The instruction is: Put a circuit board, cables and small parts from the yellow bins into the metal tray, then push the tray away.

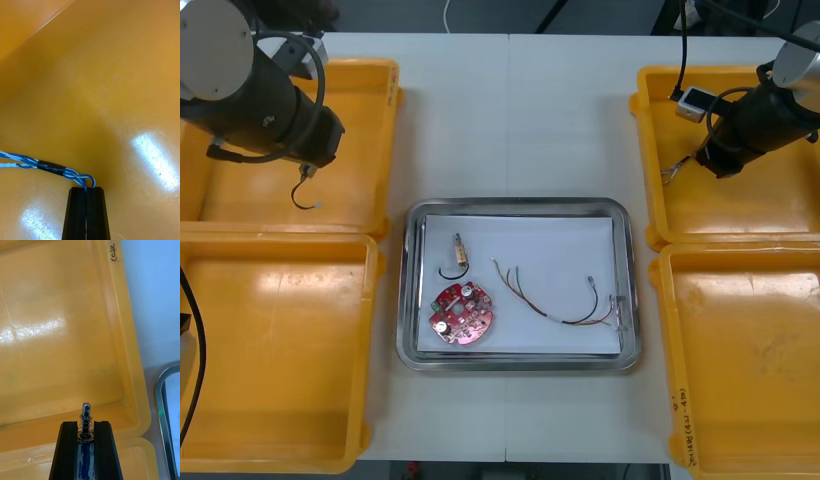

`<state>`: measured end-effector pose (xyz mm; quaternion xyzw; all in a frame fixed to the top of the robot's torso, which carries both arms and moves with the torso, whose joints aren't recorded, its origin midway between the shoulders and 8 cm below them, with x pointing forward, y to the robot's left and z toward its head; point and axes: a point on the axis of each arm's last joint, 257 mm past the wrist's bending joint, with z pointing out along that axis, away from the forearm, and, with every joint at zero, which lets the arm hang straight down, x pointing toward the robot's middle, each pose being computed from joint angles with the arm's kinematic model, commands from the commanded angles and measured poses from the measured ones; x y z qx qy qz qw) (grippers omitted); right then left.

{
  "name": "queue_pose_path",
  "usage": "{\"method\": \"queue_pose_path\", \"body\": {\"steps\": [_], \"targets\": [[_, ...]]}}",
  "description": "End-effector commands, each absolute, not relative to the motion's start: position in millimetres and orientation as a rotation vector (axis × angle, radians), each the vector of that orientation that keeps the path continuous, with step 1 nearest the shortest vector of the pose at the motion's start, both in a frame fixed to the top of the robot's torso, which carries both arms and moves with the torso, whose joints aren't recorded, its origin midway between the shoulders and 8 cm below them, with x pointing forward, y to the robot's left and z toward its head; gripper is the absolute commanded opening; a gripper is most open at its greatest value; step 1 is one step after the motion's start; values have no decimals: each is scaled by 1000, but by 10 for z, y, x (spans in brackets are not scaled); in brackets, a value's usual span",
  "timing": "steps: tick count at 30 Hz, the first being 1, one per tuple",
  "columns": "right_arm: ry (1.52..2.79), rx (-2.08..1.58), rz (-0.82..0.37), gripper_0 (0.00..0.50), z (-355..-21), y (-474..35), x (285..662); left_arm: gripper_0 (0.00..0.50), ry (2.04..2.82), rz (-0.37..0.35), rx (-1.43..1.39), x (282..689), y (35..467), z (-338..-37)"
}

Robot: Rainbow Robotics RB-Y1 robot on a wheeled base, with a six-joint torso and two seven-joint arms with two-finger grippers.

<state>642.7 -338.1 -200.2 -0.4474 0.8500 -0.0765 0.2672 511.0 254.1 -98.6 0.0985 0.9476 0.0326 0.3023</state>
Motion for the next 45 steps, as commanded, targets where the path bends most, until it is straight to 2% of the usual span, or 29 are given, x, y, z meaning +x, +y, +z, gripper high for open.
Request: {"method": "queue_pose_path", "body": {"steps": [1,8,15,27,34,41,45], "targets": [[2281,-1188,-221,0,-1778,-3578,6426,3,2504,12,120,4952,2399,-1051],[2297,-1189,-238,0,-1592,-3723,6372,0,2486,8,141,4894,2260,-1072],[2307,-1235,-293,0,-1216,-3863,6271,1,2489,3,141,4887,2243,-1086],[2353,-1295,-213,0,-655,-3854,5823,0,2487,0,140,4888,2245,-1077],[2364,-1390,-236,0,-415,-3830,5480,0,2486,-1,138,4889,2248,-1074],[2212,-1413,-404,0,-132,-3753,5422,0,2486,-5,139,4886,2239,-1072],[2157,-1379,-420,0,-48,-3611,5356,0,2486,-5,139,4886,2239,-1072]]}}
